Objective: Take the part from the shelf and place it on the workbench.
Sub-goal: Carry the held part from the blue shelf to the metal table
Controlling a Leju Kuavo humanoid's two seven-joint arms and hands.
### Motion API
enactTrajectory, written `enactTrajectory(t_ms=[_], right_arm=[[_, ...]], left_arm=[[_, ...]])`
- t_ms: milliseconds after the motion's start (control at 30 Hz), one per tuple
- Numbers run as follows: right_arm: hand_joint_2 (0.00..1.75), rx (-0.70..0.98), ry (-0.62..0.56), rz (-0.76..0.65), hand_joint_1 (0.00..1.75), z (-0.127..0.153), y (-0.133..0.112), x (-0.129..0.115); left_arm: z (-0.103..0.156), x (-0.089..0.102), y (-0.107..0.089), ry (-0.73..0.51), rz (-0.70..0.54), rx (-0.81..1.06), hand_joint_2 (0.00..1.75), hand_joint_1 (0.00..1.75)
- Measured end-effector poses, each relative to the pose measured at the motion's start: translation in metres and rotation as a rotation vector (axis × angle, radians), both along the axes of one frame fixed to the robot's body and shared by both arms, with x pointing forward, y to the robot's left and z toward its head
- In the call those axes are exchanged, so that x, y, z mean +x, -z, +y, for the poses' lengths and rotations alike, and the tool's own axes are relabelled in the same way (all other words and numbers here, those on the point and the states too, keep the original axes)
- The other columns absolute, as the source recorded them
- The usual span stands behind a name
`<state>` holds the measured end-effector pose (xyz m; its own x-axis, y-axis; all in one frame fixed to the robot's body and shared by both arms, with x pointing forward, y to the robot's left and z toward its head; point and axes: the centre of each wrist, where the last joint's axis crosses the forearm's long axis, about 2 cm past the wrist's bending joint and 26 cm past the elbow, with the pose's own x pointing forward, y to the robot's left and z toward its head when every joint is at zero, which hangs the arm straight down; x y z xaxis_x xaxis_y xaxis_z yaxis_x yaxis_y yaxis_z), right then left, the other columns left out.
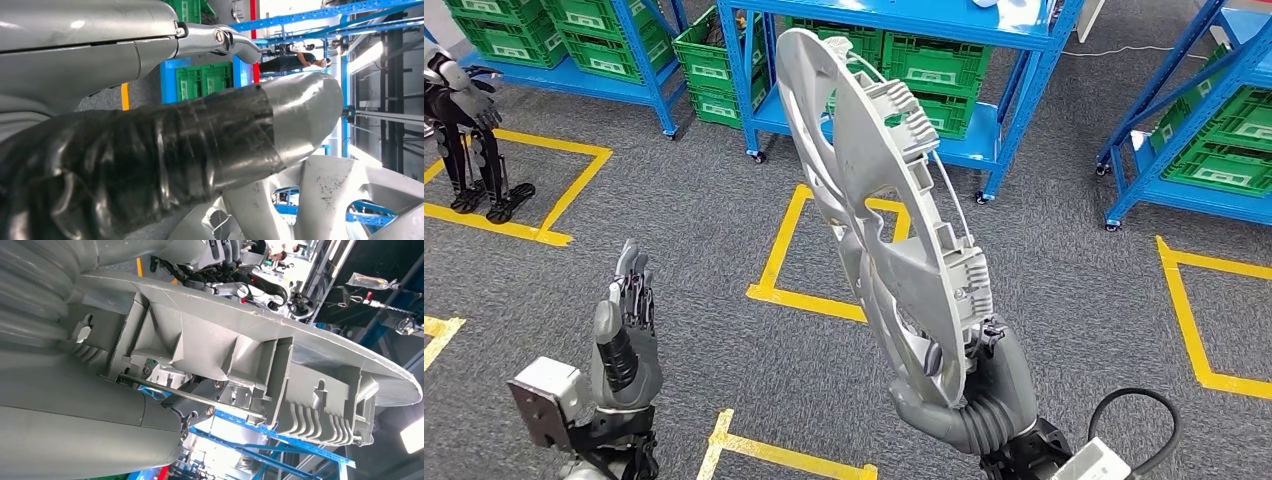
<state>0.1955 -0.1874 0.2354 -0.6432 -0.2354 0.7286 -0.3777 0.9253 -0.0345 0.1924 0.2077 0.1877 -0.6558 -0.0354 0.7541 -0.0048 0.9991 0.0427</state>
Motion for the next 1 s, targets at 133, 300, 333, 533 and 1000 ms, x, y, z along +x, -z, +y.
enactTrajectory(t_ms=[133,300,333,533,1000], right_arm=[[1.75,0.000,-0.001,0.000,1.75,0.0000,0.0002,-0.0002],[1.75,0.001,-0.001,0.000,1.75,0.0000,0.0006,-0.0005],[1.75,0.001,0.000,-0.001,1.75,0.0000,0.0007,-0.0006],[1.75,-0.006,0.008,-0.013,1.75,-0.0001,0.0011,-0.0011],[1.75,0.014,0.013,-0.031,1.75,-0.0002,0.0027,-0.0025]], left_arm=[[-0.0001,0.0000,0.0000,0.000,0.000,0.000,0.00,0.00],[-0.0002,-0.0001,0.0000,0.000,0.000,-0.001,0.00,0.00],[-0.0002,0.0000,0.0000,0.000,-0.001,-0.001,0.00,0.00],[-0.0006,-0.0001,-0.0001,0.000,-0.005,-0.003,0.00,0.00],[-0.0006,-0.0001,-0.0001,0.000,-0.006,-0.003,0.00,0.00]])
